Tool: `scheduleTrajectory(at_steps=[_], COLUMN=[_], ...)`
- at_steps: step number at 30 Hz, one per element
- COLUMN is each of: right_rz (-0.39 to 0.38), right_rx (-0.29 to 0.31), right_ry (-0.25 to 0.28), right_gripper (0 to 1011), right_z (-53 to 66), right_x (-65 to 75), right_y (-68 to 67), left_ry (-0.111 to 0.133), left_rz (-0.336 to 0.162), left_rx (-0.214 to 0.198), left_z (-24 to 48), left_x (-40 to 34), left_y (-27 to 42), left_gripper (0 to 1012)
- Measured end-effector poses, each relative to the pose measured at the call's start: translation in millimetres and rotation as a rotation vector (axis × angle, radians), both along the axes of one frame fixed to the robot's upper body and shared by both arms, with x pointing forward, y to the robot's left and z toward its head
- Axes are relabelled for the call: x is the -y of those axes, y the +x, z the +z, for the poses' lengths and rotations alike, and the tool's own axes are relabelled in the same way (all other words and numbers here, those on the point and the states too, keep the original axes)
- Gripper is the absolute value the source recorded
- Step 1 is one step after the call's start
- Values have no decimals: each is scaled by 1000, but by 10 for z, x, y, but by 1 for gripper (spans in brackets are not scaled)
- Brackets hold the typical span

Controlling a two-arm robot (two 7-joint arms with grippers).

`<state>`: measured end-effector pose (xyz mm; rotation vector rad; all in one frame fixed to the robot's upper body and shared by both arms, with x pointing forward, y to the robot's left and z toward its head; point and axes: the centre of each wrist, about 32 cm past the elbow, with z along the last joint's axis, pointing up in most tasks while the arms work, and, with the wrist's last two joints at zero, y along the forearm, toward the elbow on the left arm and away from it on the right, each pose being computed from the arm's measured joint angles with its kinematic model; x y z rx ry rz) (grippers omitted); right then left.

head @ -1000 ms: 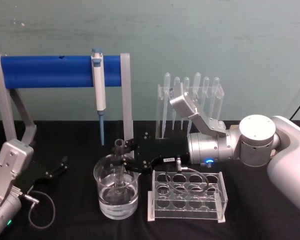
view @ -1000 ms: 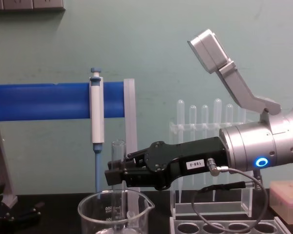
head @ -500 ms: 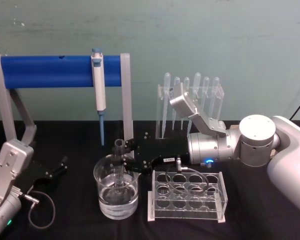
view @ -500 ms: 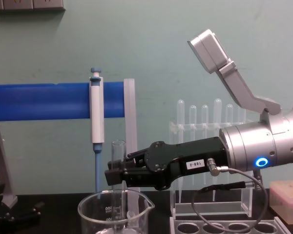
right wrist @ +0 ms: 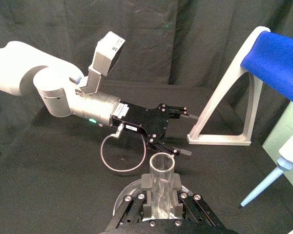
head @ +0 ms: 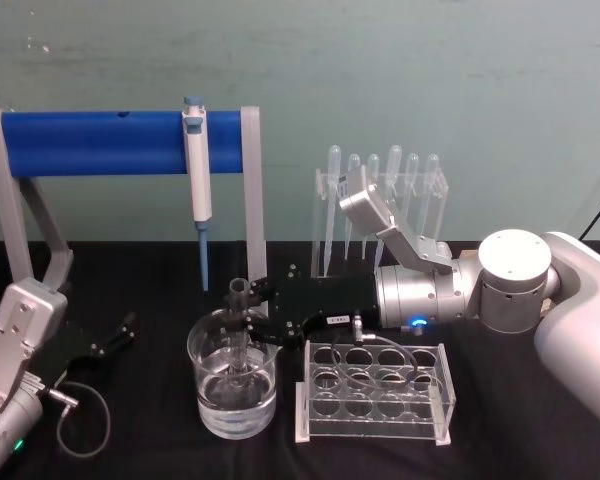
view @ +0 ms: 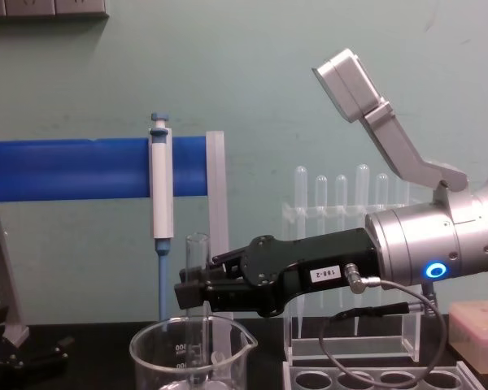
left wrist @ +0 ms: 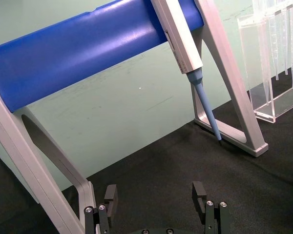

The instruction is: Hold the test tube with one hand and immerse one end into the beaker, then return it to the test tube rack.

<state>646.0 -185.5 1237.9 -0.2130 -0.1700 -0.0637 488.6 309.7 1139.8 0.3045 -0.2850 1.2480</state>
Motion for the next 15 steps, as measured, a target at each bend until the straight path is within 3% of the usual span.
scheduleTrajectory(at_steps=[15], right_rz=[0], right_rx=[0], right_ry=[0], right_gripper=[226], right_z=[0], right_x=[0], right_y=[0], left_ry=[0], left_rz=[0], left_rx=[0], left_z=[0], left_x=[0], left_y=[0], left_gripper=[1000])
